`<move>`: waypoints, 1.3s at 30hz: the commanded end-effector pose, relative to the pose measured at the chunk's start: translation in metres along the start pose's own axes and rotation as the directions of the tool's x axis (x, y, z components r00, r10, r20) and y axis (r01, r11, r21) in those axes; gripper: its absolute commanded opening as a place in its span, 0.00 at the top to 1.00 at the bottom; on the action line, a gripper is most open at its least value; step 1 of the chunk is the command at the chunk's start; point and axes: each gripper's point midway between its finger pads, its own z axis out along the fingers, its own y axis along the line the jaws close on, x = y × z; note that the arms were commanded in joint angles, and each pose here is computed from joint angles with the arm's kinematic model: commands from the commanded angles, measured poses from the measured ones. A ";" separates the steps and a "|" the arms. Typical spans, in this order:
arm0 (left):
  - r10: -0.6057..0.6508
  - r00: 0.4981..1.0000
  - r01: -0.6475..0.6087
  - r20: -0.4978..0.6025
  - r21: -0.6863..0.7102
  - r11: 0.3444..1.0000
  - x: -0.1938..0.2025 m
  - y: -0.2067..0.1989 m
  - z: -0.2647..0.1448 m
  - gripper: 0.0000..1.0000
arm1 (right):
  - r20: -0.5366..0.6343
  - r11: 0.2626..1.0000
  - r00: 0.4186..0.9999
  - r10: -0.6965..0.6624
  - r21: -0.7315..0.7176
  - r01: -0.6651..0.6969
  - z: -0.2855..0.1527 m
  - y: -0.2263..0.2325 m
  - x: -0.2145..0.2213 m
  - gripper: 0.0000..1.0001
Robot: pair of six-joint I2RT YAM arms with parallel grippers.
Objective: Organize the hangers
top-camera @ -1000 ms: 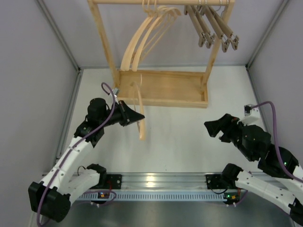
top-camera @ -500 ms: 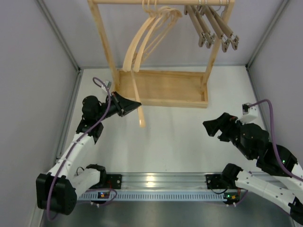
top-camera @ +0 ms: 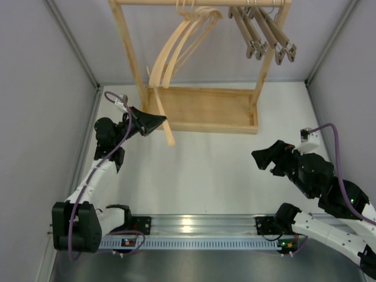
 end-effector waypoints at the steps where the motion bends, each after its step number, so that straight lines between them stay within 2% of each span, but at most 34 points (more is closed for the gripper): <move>1: 0.125 0.992 -0.121 -0.015 0.140 0.983 -0.003 -0.038 0.000 1.00 | 0.033 0.999 0.999 0.010 -0.049 -0.008 -0.011 0.011 -0.017 0.18; 12: 0.243 0.965 -0.227 -0.102 0.148 0.963 0.013 -0.054 -0.005 1.00 | 0.020 0.999 1.000 0.009 -0.042 -0.008 -0.007 0.012 -0.013 0.18; 20: 0.261 0.953 -0.241 -0.157 0.135 0.961 0.027 -0.055 -0.003 1.00 | 0.021 0.999 1.000 0.015 -0.048 -0.014 -0.009 0.012 -0.014 0.19; 28: 0.283 0.948 -0.267 -0.148 0.116 0.957 0.023 -0.053 0.001 1.00 | 0.018 0.999 1.000 0.013 -0.047 -0.012 -0.008 0.012 -0.013 0.19; 39: 0.339 0.937 -0.321 -0.086 0.174 0.931 -0.015 -0.100 0.024 1.00 | 0.027 0.999 1.000 0.003 -0.042 -0.002 -0.011 0.012 -0.018 0.19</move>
